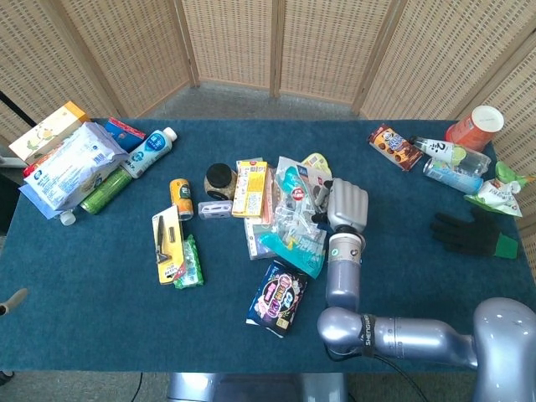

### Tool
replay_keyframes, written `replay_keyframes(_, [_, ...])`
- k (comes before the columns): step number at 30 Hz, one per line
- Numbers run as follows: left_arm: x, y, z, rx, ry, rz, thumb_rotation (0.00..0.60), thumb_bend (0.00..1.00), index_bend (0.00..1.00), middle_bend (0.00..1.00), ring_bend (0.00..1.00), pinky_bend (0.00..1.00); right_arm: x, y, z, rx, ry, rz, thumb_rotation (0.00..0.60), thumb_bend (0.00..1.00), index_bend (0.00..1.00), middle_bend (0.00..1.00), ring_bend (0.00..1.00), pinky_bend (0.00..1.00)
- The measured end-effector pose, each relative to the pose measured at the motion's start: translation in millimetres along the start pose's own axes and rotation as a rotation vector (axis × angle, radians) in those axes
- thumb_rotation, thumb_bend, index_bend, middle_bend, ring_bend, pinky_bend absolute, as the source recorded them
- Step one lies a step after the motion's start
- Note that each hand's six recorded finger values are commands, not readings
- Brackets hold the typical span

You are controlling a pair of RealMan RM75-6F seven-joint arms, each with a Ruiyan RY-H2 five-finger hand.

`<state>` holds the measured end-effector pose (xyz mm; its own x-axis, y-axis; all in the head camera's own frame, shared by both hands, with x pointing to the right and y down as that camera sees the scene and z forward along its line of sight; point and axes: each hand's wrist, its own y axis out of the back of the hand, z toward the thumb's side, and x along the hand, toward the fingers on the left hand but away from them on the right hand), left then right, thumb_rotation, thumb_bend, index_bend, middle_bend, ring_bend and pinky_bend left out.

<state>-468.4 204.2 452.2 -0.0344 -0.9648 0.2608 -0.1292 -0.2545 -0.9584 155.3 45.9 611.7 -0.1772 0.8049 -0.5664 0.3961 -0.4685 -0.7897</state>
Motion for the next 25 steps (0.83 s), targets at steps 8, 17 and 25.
replay_keyframes(8, [1,-1,0,0.0,0.001,-0.002,0.6,0.0,0.1,0.0,0.0,0.0,3,14,8,-0.029,0.036,-0.026,0.6,0.33,0.64,0.77,0.57,0.96])
replay_keyframes(17, [0,0,0,-0.002,0.0,-0.002,0.6,0.0,0.1,0.0,0.0,0.0,15,36,24,-0.048,0.105,-0.076,0.6,0.33,0.64,0.77,0.57,0.96])
replay_keyframes(25, [0,0,1,-0.003,-0.005,-0.002,0.6,0.0,0.1,0.0,0.0,0.0,19,49,29,-0.065,0.13,-0.095,0.6,0.33,0.64,0.77,0.57,0.96])
